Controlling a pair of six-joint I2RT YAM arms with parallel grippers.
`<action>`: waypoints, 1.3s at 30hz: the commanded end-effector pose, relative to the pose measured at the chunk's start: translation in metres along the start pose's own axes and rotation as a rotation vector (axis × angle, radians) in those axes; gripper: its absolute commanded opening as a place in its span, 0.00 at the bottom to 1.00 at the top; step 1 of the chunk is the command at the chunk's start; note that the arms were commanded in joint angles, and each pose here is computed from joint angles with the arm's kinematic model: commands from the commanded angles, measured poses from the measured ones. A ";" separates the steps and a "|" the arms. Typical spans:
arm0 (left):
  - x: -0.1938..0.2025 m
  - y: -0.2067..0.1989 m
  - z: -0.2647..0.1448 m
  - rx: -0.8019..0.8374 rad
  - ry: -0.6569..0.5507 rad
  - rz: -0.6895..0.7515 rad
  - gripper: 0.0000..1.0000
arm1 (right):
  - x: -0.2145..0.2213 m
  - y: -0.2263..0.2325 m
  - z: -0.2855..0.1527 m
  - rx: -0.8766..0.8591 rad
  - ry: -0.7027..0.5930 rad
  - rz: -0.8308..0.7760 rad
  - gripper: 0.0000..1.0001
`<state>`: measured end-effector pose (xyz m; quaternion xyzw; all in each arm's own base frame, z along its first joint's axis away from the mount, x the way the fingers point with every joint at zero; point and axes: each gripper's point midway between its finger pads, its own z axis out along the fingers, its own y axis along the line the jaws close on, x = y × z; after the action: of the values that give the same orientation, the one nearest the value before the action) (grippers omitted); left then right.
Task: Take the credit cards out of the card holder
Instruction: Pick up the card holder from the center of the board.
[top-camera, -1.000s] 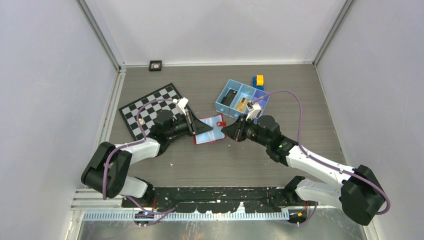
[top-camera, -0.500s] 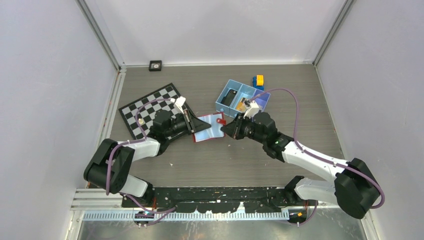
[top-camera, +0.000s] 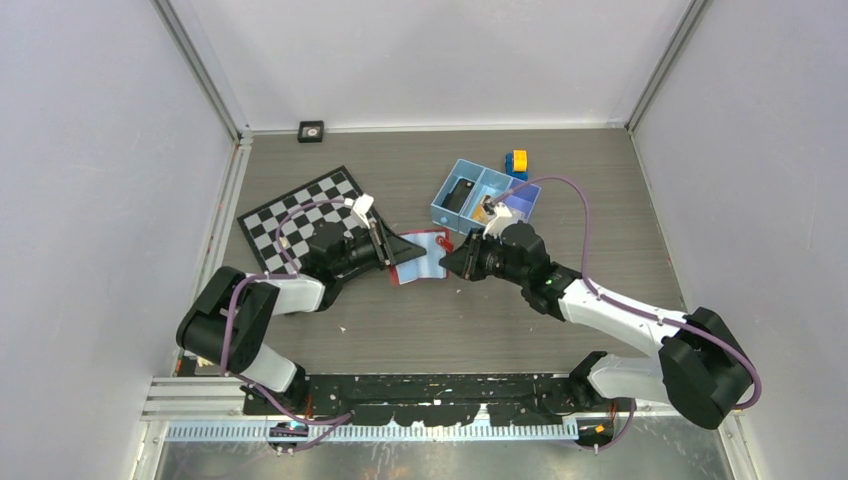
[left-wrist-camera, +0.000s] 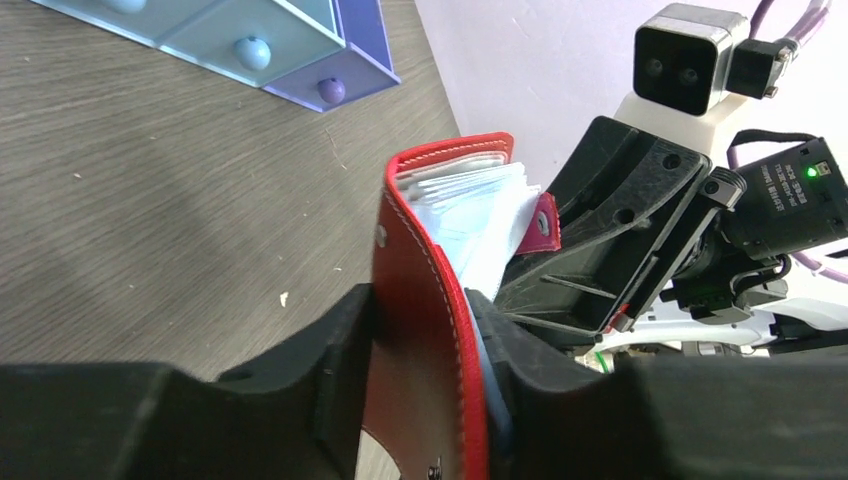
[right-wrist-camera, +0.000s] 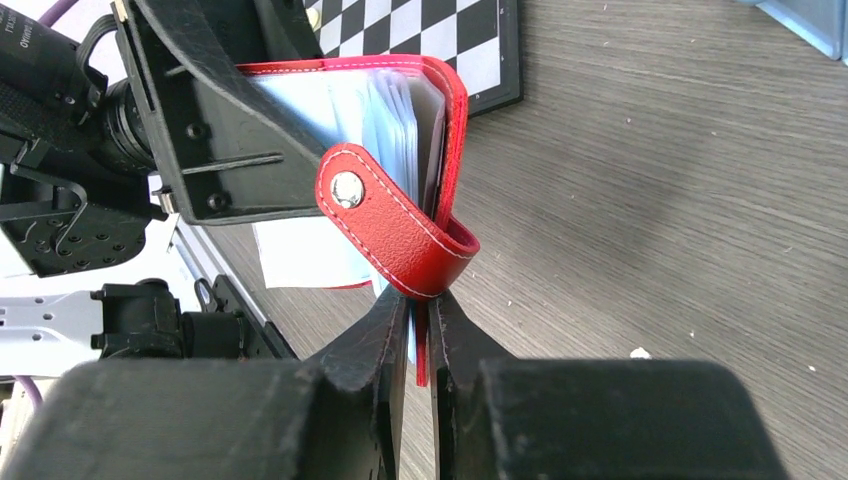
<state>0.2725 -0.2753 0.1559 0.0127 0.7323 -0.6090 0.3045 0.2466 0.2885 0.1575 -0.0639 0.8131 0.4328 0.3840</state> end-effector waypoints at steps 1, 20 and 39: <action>0.015 -0.055 0.006 0.201 0.088 0.106 0.42 | -0.009 0.030 0.005 -0.118 -0.009 -0.025 0.17; 0.024 -0.051 0.011 0.145 0.119 0.138 0.72 | -0.005 0.040 0.006 -0.170 0.010 -0.023 0.15; 0.011 -0.045 0.006 0.164 0.081 0.076 0.25 | -0.007 0.021 0.006 -0.075 -0.017 -0.011 0.53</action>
<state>0.2563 -0.2907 0.1493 0.0434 0.7455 -0.6031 0.2804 0.2327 0.3058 0.1600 -0.0905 0.8017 0.4712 0.3564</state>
